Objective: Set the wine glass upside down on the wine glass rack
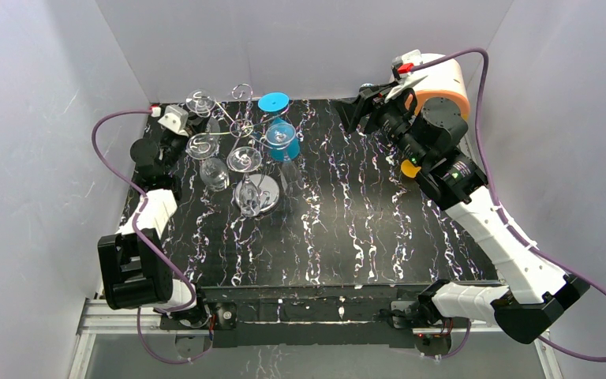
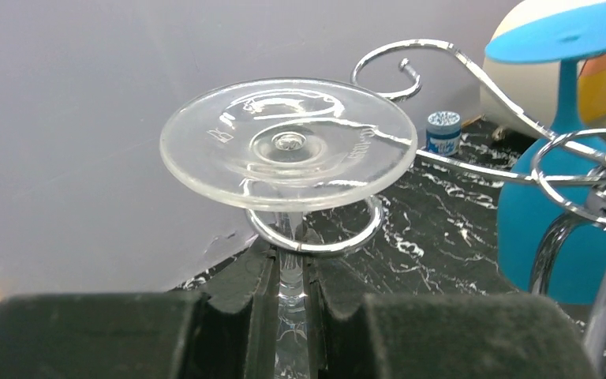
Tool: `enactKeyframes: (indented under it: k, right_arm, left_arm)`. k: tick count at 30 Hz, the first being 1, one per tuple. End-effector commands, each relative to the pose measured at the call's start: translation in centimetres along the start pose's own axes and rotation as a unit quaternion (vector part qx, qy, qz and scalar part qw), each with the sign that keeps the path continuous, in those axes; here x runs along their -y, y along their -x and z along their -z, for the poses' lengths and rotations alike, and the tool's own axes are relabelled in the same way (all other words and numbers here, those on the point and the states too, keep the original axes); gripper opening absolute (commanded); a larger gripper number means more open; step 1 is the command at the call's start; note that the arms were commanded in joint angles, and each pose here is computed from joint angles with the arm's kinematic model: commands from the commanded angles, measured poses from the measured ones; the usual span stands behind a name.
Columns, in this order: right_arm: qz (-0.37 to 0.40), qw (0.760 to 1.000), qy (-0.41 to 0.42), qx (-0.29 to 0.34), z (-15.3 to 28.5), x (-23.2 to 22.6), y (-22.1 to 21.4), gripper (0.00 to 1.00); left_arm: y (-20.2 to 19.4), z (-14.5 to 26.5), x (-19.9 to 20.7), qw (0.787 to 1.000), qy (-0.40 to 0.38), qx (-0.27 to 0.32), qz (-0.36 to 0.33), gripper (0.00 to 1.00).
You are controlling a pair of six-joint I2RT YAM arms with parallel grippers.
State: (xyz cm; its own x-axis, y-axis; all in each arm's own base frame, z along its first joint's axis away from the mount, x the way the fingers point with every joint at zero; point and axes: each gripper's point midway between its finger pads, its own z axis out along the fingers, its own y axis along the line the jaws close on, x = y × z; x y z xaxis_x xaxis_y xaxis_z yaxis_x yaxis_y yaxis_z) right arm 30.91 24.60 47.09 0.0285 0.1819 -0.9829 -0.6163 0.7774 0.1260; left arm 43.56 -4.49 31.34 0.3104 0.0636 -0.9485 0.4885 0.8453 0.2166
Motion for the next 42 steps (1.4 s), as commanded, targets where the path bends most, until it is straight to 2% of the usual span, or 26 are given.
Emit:
enactKeyframes:
  k: [1, 18, 24, 28, 33, 42]
  right_arm:
    - [0.004, 0.999, 0.002, 0.038, 0.6, -0.3, 2.4, 0.8]
    - [0.007, 0.999, -0.002, 0.036, 0.7, -0.1, 2.1, 0.8]
    - [0.006, 0.999, -0.005, 0.034, 1.0, 0.0, 1.9, 0.8]
    - [0.006, 0.999, -0.006, 0.035, 1.1, 0.1, 1.9, 0.8]
    - [0.004, 0.999, -0.001, 0.034, 1.0, -0.2, 1.9, 0.79]
    - [0.001, 0.999, 0.002, 0.034, 1.0, -0.3, 1.8, 0.8]
  left_arm:
    - [5.3, 0.0, 0.5, 0.996, -0.006, 0.081, -0.026, 0.0]
    - [2.7, 2.1, 1.4, 0.998, 0.009, 0.057, -0.005, 0.0]
    - [1.6, 2.7, 1.0, 0.998, 0.036, 0.045, 0.022, 0.31]
    - [0.8, 3.1, 1.1, 0.998, 0.036, 0.031, 0.029, 0.44]
    - [0.4, 3.6, 0.9, 0.999, 0.041, 0.019, 0.024, 0.49]
    - [1.2, 3.8, 1.1, 1.0, 0.011, 0.013, 0.019, 0.5]
